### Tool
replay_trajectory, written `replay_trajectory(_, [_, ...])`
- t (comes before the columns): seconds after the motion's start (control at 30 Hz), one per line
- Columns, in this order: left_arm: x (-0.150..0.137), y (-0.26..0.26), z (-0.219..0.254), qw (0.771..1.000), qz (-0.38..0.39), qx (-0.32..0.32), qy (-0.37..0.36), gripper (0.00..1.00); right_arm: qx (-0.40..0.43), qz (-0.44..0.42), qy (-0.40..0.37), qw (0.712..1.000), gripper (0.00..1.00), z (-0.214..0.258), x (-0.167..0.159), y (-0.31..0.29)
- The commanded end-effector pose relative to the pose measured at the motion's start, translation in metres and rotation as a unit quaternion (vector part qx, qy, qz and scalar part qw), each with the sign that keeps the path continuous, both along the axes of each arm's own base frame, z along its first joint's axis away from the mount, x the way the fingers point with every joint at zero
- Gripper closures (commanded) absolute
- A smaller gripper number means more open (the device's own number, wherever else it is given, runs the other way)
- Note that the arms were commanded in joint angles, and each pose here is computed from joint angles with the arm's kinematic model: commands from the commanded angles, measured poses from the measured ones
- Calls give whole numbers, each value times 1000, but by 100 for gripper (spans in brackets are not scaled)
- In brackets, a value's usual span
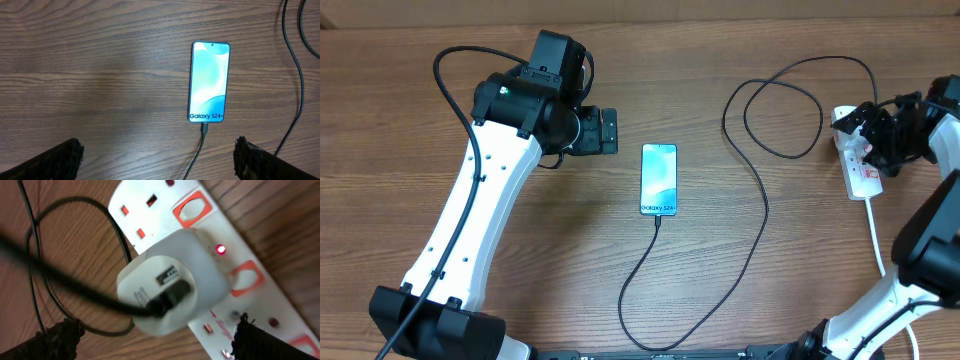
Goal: Plug charger to phone and switch on socket
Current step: 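Lift the right gripper up off the power strip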
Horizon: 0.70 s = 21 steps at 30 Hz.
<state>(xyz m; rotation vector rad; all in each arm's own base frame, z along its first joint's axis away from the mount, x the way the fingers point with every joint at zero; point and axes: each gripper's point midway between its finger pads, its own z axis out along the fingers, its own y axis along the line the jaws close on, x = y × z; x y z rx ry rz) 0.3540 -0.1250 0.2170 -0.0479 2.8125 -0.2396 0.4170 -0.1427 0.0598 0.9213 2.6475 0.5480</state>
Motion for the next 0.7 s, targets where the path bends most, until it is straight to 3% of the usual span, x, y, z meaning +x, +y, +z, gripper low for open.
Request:
replay_trajectory(0.0, [-1,3,10,1000,-8,5,-19,0,-67,-20,-61,996,0,78,0,-12])
replay_trajectory(0.27, [-1,3,10,1000,-8,5,-19,0,-81,-40,-105,990,0,163,-41,10])
replay_trajectory(0.67, [-1,3,10,1000,-8,5,-19,0,-62,-42,-85,994,0,167,-59,22])
